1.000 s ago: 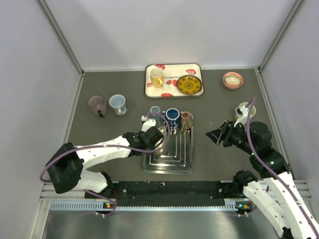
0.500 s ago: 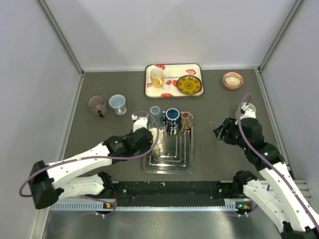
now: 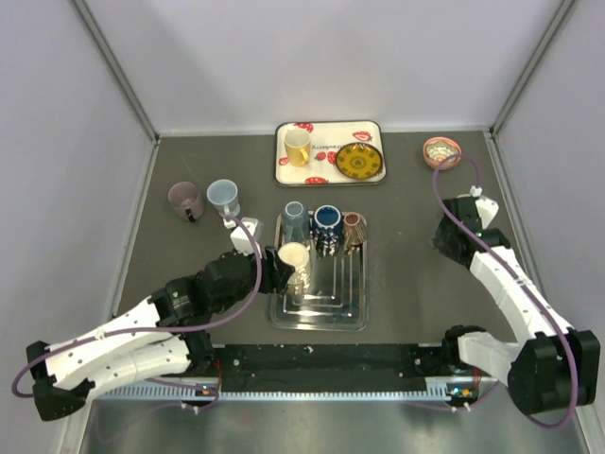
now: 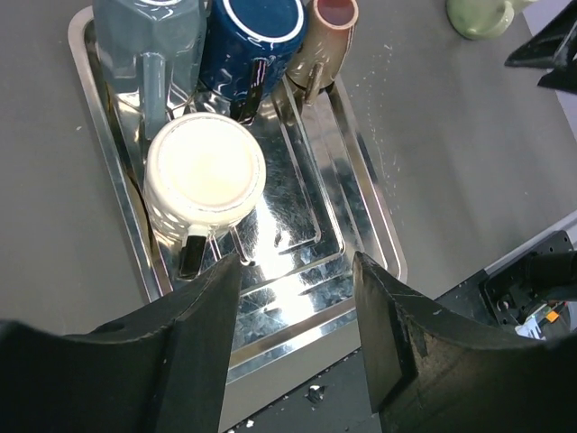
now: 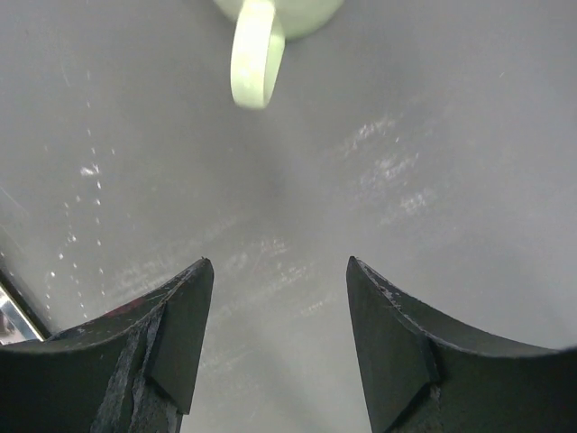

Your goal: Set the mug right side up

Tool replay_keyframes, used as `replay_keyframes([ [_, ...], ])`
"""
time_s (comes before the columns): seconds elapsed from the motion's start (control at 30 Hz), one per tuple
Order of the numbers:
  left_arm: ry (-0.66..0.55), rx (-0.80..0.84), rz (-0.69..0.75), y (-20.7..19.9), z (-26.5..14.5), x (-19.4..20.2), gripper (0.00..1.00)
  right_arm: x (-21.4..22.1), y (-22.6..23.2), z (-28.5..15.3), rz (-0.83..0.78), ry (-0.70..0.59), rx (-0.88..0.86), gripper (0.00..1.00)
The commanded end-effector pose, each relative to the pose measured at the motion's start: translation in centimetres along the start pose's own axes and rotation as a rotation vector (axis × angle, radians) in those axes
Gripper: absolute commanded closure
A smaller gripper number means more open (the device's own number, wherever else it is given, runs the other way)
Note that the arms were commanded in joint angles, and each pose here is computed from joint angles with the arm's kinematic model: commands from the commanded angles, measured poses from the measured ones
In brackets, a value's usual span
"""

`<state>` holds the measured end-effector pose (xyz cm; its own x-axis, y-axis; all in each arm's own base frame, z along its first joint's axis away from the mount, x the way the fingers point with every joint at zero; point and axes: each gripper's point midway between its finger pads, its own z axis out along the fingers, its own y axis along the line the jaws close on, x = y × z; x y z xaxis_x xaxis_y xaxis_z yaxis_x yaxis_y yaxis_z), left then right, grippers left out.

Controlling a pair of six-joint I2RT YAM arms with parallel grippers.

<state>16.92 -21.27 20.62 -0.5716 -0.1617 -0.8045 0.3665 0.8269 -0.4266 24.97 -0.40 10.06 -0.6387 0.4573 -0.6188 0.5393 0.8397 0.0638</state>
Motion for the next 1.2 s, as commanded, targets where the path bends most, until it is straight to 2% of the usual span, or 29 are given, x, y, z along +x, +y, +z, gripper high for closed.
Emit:
replay_keyframes([
  [0.0,-0.066,0.083,0.013,-1.5,0.2,-1.3,0.42,-5.8,0.1,-1.0,0.055,-0.154,0.033,0.39],
  [0.47,-0.123,0.096,0.023,-0.6,-0.2,-1.2,0.42,-8.8,0.1,3.5,-0.025,-0.112,0.187,0.42],
  [1.17,-0.099,0.067,0.039,-0.5,0.7,-0.6,0.42,-8.9,0.5,7.2,0.03,-0.08,0.216,0.53],
])
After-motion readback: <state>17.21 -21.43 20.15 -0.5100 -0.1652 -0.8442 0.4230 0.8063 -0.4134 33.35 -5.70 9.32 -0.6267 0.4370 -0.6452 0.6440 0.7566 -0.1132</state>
